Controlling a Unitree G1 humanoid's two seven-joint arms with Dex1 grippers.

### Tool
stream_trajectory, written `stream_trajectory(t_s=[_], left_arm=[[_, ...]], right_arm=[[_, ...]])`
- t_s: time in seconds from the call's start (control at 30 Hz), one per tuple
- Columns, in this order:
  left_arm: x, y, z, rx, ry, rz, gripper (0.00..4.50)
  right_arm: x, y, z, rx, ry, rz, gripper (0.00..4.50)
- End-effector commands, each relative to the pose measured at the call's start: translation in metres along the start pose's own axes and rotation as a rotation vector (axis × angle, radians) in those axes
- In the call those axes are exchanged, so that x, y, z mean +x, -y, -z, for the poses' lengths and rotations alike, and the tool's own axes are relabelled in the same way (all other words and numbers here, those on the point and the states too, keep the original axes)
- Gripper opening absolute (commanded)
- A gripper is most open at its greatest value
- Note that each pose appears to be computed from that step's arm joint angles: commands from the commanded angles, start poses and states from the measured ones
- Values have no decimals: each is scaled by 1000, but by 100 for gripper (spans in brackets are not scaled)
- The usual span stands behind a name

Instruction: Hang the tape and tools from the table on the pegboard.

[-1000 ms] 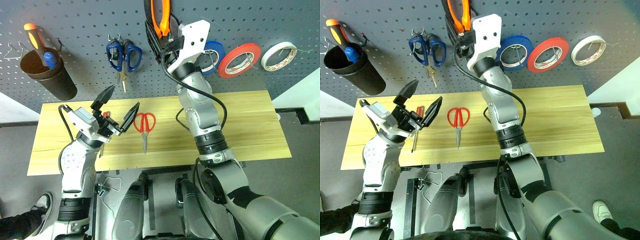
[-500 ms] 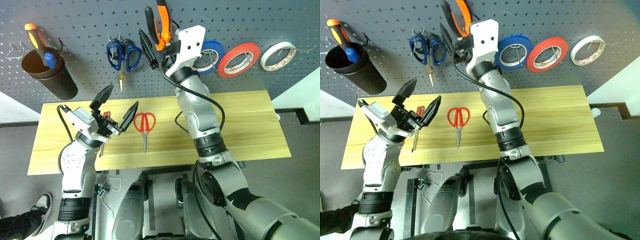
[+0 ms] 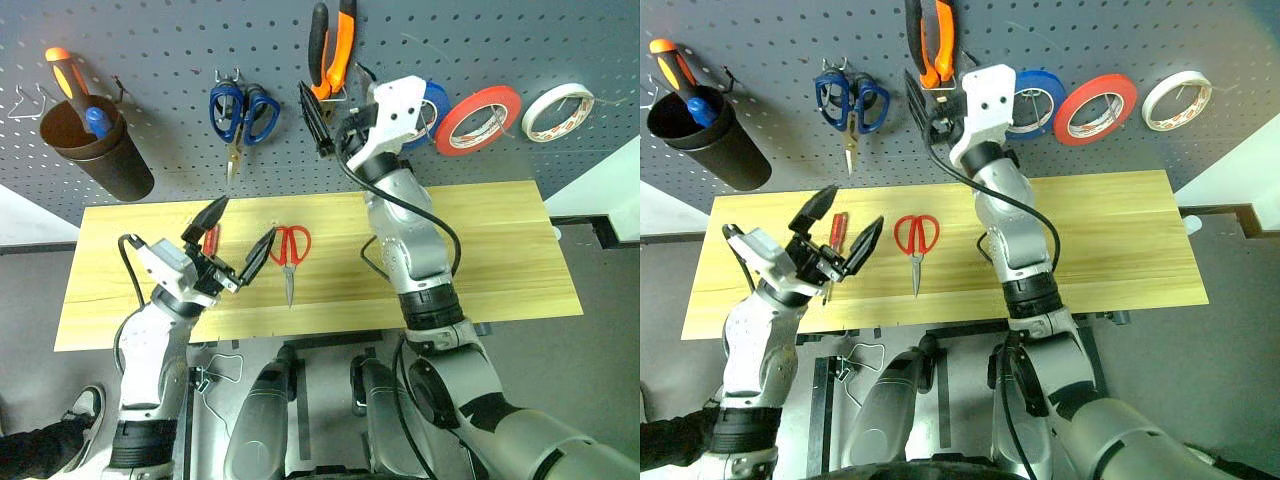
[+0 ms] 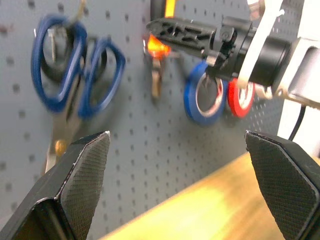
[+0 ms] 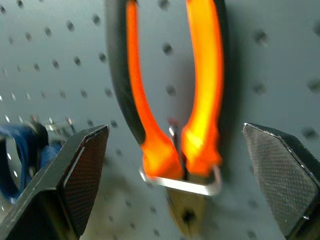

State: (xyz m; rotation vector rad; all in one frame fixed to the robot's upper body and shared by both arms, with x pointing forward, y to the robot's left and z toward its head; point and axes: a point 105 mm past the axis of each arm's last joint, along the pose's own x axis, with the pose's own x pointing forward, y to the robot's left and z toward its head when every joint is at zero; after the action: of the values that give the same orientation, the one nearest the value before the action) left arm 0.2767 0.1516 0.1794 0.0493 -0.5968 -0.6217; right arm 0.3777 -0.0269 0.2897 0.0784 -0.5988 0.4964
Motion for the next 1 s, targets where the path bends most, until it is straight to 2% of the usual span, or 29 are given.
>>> stream_trajectory(t_s=[0.03, 0.33, 0.4, 0.63, 0.83, 0.93, 1.0], left_arm=[[1, 7, -13, 22, 51, 18, 450], [-4, 9, -12, 6, 39, 2, 450], [-8, 6, -18, 68, 51, -34, 450], [-22, 21, -36, 19, 24, -174, 450], [-22, 11, -18, -38, -89, -340, 450], [-24, 3, 10, -34, -244, -445, 450], [-28, -4, 37, -14, -399, -544, 450]], right_arm=[[-3, -9, -23, -4, 64, -22, 448], [-25, -7, -15, -17, 5, 1, 448], [-34, -5, -14, -26, -8, 4, 448], [-71, 5, -27, -53, -56, 23, 448], [-104, 9, -33, -53, -151, -38, 448], [-128, -13, -29, 24, -258, -255, 448], [-145, -21, -33, 73, -308, -374, 448]])
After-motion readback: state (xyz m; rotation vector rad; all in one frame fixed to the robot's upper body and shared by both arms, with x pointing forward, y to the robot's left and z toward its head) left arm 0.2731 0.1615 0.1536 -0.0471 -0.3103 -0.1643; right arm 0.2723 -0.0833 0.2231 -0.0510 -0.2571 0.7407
